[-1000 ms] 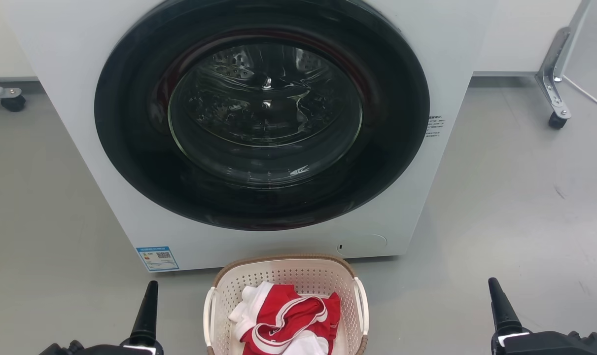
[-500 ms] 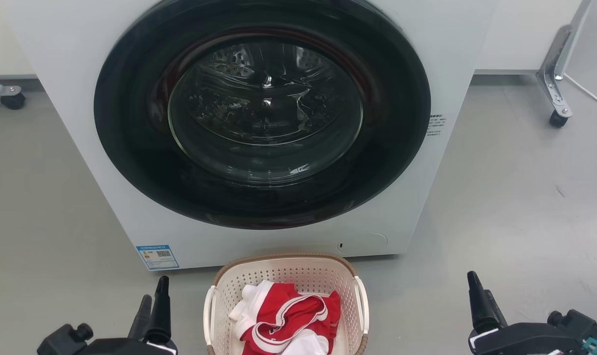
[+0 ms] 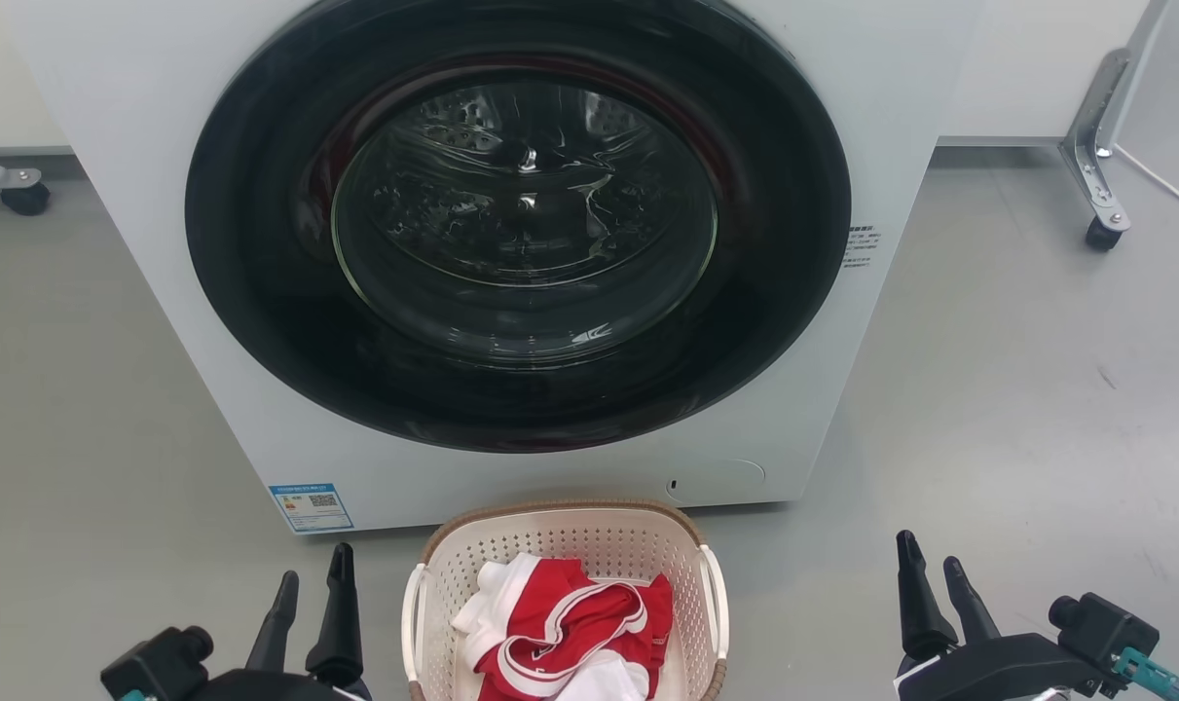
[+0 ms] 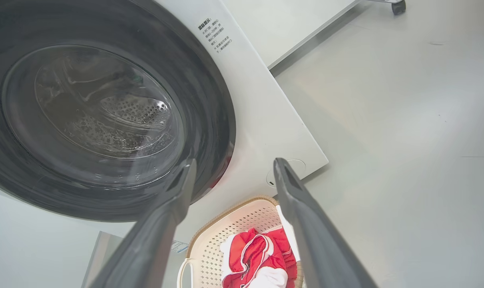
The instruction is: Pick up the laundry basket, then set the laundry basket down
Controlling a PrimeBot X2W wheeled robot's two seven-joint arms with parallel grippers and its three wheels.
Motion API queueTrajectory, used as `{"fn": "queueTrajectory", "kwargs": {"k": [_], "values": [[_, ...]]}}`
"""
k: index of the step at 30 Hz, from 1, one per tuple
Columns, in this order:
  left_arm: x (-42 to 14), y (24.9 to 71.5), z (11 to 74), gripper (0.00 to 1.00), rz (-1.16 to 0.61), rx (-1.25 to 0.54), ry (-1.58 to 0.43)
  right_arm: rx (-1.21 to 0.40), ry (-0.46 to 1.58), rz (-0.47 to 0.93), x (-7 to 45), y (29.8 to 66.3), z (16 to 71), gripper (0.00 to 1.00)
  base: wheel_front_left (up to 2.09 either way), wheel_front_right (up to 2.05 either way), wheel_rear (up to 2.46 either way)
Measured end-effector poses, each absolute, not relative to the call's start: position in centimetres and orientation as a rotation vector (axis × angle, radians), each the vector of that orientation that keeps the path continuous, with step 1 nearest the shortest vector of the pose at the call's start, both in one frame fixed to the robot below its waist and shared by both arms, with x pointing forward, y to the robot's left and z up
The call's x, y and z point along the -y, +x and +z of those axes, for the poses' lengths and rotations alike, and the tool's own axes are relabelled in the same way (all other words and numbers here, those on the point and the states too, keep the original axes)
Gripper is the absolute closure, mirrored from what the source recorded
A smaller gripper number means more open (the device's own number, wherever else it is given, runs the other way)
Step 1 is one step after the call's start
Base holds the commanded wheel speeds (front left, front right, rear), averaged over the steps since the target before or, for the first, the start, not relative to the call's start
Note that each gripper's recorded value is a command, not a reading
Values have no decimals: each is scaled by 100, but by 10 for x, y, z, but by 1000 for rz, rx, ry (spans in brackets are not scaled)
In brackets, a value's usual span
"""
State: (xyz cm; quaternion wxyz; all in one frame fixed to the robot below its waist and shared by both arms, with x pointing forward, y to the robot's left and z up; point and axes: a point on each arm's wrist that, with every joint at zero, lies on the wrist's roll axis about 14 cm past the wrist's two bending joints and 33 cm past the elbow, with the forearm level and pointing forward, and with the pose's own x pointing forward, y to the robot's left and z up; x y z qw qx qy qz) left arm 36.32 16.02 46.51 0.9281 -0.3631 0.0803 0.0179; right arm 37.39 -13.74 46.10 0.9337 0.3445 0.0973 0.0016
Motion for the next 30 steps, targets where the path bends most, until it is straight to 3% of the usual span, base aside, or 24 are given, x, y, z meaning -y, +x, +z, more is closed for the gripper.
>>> {"fn": "queueTrajectory", "kwargs": {"k": [30], "values": [[-151,352,486,0,-17,-34,-272,-35,224,101,114,370,489,0,0,0,0]]}}
